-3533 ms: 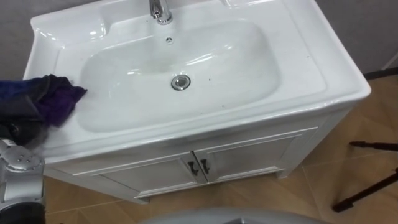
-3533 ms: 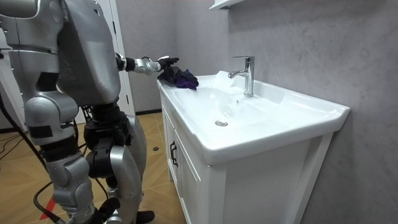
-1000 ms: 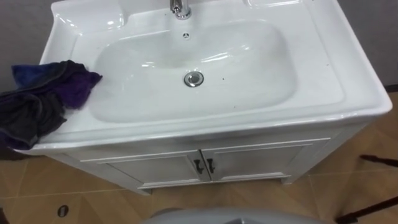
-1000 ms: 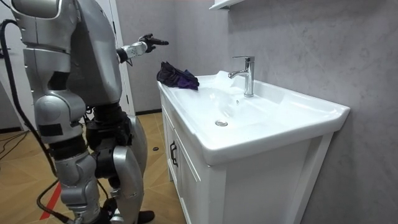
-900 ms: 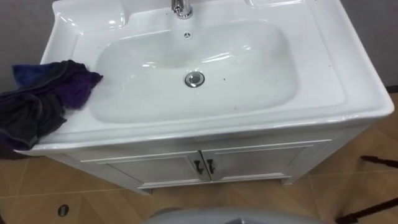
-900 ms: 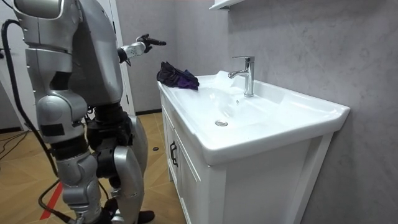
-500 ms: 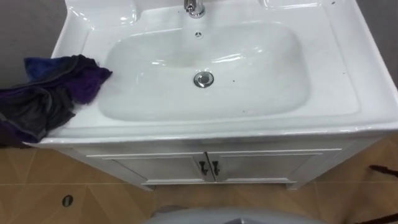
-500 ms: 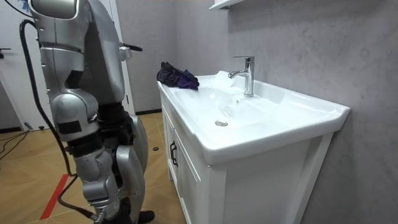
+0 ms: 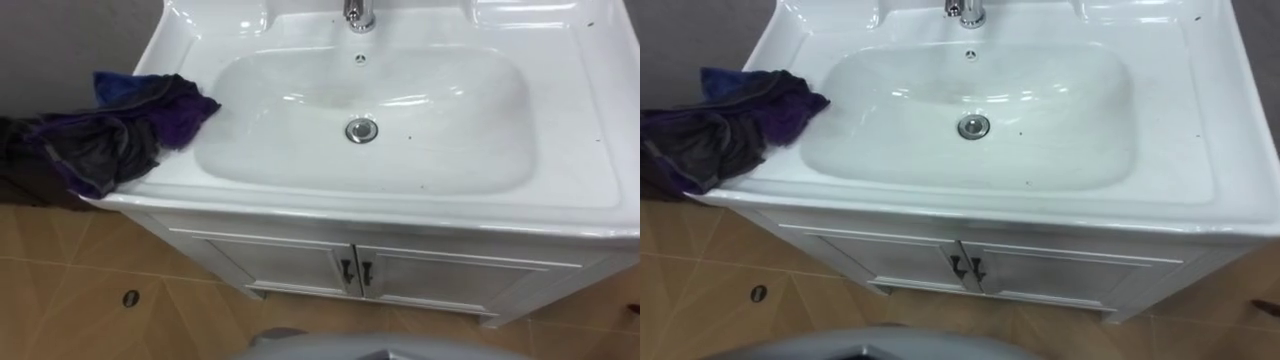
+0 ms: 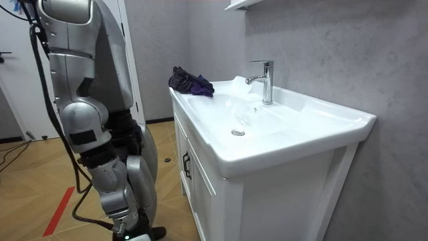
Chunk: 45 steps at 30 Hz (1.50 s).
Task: Wipe basin
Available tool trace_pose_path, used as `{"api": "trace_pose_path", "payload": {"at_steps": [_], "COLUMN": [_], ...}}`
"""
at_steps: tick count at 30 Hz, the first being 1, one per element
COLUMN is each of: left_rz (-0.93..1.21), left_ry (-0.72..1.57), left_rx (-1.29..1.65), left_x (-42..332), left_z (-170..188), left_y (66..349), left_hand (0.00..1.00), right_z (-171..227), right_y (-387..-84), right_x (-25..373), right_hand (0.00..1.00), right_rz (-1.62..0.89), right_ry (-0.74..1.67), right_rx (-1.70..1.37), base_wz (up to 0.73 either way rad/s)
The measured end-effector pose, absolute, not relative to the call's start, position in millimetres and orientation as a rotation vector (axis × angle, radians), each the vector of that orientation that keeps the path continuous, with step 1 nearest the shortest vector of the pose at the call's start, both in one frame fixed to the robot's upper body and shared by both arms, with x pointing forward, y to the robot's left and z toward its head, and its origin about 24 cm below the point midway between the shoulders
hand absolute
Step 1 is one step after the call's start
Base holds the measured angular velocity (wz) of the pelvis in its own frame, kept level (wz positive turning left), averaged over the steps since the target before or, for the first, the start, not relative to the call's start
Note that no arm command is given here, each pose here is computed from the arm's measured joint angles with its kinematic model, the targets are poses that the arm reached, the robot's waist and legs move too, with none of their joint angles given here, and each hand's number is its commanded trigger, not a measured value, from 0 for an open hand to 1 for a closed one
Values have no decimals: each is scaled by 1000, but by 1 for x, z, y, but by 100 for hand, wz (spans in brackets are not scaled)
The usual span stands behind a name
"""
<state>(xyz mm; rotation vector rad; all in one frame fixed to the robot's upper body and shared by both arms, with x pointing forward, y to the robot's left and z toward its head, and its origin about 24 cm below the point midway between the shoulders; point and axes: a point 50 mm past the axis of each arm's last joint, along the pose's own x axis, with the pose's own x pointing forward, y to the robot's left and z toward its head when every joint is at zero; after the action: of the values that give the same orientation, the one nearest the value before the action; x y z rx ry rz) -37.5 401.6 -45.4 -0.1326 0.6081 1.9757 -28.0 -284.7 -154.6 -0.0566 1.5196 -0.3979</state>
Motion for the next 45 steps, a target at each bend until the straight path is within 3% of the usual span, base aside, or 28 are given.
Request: {"api": "trace_pose_path", "payload": {"at_steps": [4,7,11,18,24,36,45], "left_rz": [1910,1662,1340,929,705,460,401], "left_ry": [906,1203,1368,1383,1337,1390,1383], "left_rx": [-107,-10,95,215,276,270,229], "left_x": [-69,-89,-88,-48,-13,2,18], "left_z": [-84,-114,-131,-146,-152,-162,-164], "left_y": [366,322,298,285,276,256,249], "left_hand": [0,0,0,0,0,0,0], "right_z": [-156,-158,-159,-162,-163,-169,-172], "right_y": [-283,-278,-275,-270,-266,-247,-233], "right_x": [-27,-20,-11,10,15,2,-12], "right_hand": [0,0,0,0,0,0,0], "right_rz": [-358,-235,-85,75,98,151,197], "right_ry": [1529,1552,1566,1545,1530,1589,1683], "right_rx": [-67,-165,-301,-413,-423,-400,-347], "base_wz": [14,2,0,0,-4,-12,0]}}
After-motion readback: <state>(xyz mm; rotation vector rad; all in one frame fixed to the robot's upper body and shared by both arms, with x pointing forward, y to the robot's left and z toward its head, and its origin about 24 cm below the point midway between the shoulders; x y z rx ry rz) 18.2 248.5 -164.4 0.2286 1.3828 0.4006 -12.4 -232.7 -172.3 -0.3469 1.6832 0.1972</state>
